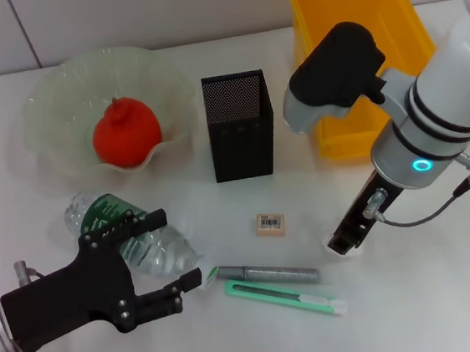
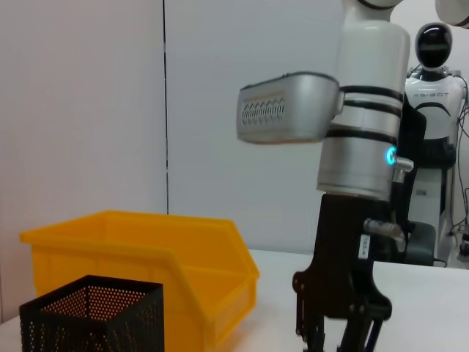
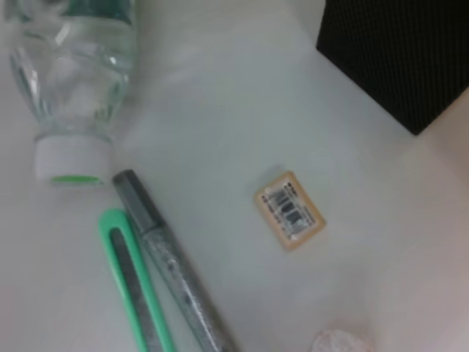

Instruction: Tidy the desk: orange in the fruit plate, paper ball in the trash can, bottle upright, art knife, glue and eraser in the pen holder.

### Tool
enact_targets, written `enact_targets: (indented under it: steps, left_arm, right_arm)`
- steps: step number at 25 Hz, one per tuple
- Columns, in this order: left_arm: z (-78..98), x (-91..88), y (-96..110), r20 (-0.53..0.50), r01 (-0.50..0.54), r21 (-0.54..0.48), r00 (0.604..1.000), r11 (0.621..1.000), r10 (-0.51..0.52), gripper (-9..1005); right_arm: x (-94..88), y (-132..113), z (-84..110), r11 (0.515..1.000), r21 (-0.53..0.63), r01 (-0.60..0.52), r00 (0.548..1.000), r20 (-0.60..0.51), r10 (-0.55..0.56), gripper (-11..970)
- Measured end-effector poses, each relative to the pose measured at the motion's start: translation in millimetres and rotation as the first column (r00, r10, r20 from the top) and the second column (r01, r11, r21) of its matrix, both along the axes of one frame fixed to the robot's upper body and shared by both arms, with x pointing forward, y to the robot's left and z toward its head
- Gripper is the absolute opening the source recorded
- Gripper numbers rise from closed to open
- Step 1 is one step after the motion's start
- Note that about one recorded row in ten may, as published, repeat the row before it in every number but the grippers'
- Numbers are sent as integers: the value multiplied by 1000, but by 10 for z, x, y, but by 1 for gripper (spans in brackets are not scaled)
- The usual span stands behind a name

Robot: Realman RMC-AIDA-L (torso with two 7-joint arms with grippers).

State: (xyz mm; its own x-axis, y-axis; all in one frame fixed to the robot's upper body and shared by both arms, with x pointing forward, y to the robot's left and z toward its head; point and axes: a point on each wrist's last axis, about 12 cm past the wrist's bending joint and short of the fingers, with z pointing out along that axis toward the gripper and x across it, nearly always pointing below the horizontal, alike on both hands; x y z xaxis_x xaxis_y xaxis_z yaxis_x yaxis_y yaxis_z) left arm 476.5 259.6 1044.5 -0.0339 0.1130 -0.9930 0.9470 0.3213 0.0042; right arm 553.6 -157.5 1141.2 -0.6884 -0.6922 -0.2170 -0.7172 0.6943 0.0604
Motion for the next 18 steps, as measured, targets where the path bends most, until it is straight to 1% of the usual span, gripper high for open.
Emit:
enact_targets:
  steps: [1, 3, 4, 5, 8, 9, 10, 11, 12, 13, 14, 15, 18]
  left_arm:
    - [-1, -4, 2, -1, 0, -1, 1000, 1000, 0, 866]
    - [0, -10, 2, -1, 2, -4, 1000, 1000, -2, 866]
    - [2, -12, 1, -3, 4, -6, 1000, 1000, -4, 866]
    - [2, -12, 1, -3, 4, -6, 1000, 1000, -4, 866]
    - [3, -12, 0, -3, 4, -7, 1000, 1000, -4, 866]
    - [3, -12, 0, -2, 5, -7, 1000, 1000, -5, 866]
    - [3, -12, 0, -2, 5, -7, 1000, 1000, -5, 866]
    - [5, -12, -1, 0, 6, -6, 1000, 1000, -6, 865]
    - [5, -11, -1, 1, 6, -6, 1000, 1000, -6, 865]
    - [6, -10, -2, 2, 6, -6, 1000, 1000, -6, 865]
    - [7, -8, -5, 2, 8, -6, 1000, 1000, -8, 865]
    - [7, -8, -5, 2, 8, -6, 1000, 1000, -8, 865]
    - [9, -7, -6, 2, 10, -6, 1000, 1000, -10, 865]
  right_arm:
    - [-11, -9, 39, 1000, 13, 2, 1000, 8, -2, 450]
    - [-23, -57, 170, 999, 42, 13, 999, 33, -14, 421]
    - [-19, -170, 376, 996, 76, 37, 997, 71, -43, 407]
    - [-19, -170, 376, 996, 76, 37, 997, 71, -43, 393]
    - [-3, -386, 701, 988, 129, 80, 985, 141, -98, 362]
    - [22, -560, 902, 980, 157, 119, 967, 204, -150, 361]
    - [22, -560, 902, 980, 157, 119, 967, 204, -150, 361]
    - [76, -738, 1060, 971, 180, 157, 941, 272, -202, 362]
    - [76, -738, 1060, 971, 180, 157, 941, 272, -202, 362]
    - [114, -826, 1126, 966, 192, 175, 924, 306, -228, 363]
    - [214, -1001, 1225, 953, 221, 208, 889, 364, -278, 363]
    - [214, -1001, 1225, 953, 221, 208, 889, 364, -278, 364]
    - [354, -1141, 1218, 941, 244, 233, 864, 393, -316, 365]
